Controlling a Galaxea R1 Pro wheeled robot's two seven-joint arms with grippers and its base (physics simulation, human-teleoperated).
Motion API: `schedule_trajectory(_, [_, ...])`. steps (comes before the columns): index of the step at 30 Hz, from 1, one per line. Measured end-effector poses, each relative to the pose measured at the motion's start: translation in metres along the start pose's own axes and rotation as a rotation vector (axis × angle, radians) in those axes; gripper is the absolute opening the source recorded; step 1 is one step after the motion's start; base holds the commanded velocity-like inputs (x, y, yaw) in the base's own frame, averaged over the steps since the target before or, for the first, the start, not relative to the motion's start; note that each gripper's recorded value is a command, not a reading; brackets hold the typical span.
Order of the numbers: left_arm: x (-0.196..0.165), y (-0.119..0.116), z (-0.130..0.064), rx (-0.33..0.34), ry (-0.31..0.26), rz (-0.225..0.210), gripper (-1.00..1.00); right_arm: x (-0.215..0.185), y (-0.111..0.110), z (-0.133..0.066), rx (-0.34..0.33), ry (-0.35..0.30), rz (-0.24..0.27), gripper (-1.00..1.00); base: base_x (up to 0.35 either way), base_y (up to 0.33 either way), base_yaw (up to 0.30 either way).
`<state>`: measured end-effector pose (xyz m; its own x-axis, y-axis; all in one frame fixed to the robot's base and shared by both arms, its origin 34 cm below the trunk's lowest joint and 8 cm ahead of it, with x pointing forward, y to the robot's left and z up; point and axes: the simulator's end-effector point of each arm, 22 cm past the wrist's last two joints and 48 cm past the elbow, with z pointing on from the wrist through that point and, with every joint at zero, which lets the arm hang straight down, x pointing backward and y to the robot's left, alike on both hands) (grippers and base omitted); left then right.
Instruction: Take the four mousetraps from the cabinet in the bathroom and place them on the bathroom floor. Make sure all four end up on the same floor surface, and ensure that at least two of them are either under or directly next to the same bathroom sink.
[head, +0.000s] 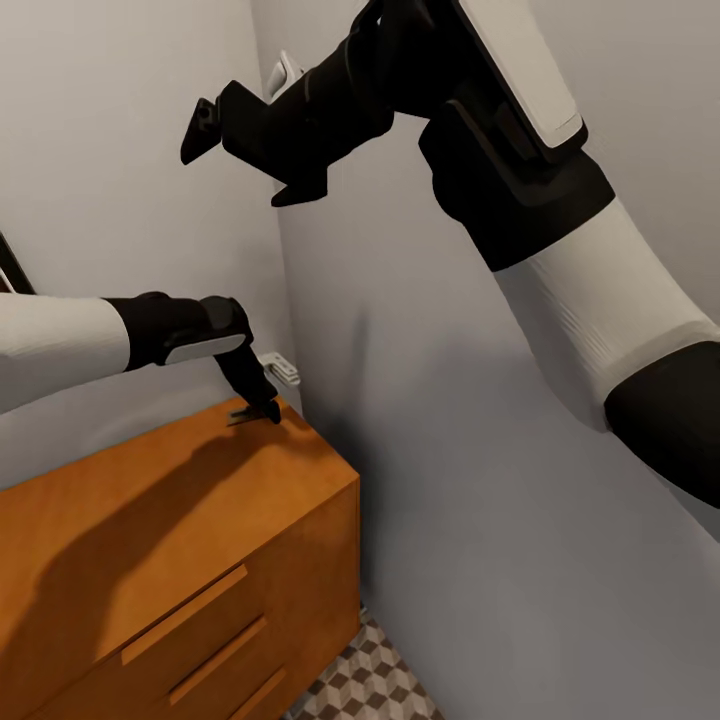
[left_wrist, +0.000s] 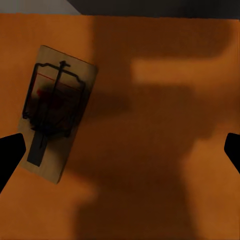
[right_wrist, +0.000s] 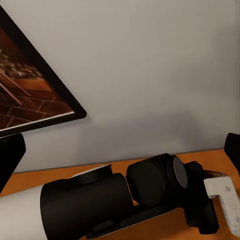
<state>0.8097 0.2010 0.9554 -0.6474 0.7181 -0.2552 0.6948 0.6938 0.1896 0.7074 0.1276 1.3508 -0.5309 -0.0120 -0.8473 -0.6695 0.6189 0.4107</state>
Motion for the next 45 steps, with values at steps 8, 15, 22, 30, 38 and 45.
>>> schedule_trajectory(8, [-0.002,-0.004,0.001,0.019,-0.015,0.017,1.0,0.003,-0.001,0.002,0.007,0.006,-0.005,1.0,0.0,0.0,0.0])
schedule_trajectory(15, [-0.002,-0.008,0.0,0.042,-0.014,0.04,1.0,0.007,-0.003,0.006,0.019,0.015,-0.016,1.0,0.0,0.015,0.0])
schedule_trajectory(22, [0.001,-0.006,0.001,0.039,-0.003,0.06,1.0,0.009,-0.004,0.007,0.022,0.018,-0.018,1.0,0.0,0.179,0.0])
schedule_trajectory(30, [0.001,-0.004,0.001,0.032,0.0,0.067,1.0,0.009,-0.005,0.008,0.023,0.02,-0.018,1.0,0.0,0.119,0.0])
schedule_trajectory(38, [0.001,-0.004,0.0,0.033,0.0,0.069,1.0,0.013,-0.008,0.01,0.023,0.027,-0.009,1.0,0.0,0.021,0.0])
schedule_trajectory(45, [0.001,-0.003,0.0,0.032,-0.001,0.067,1.0,0.016,-0.01,0.012,0.023,0.032,-0.002,1.0,0.0,0.003,0.0])
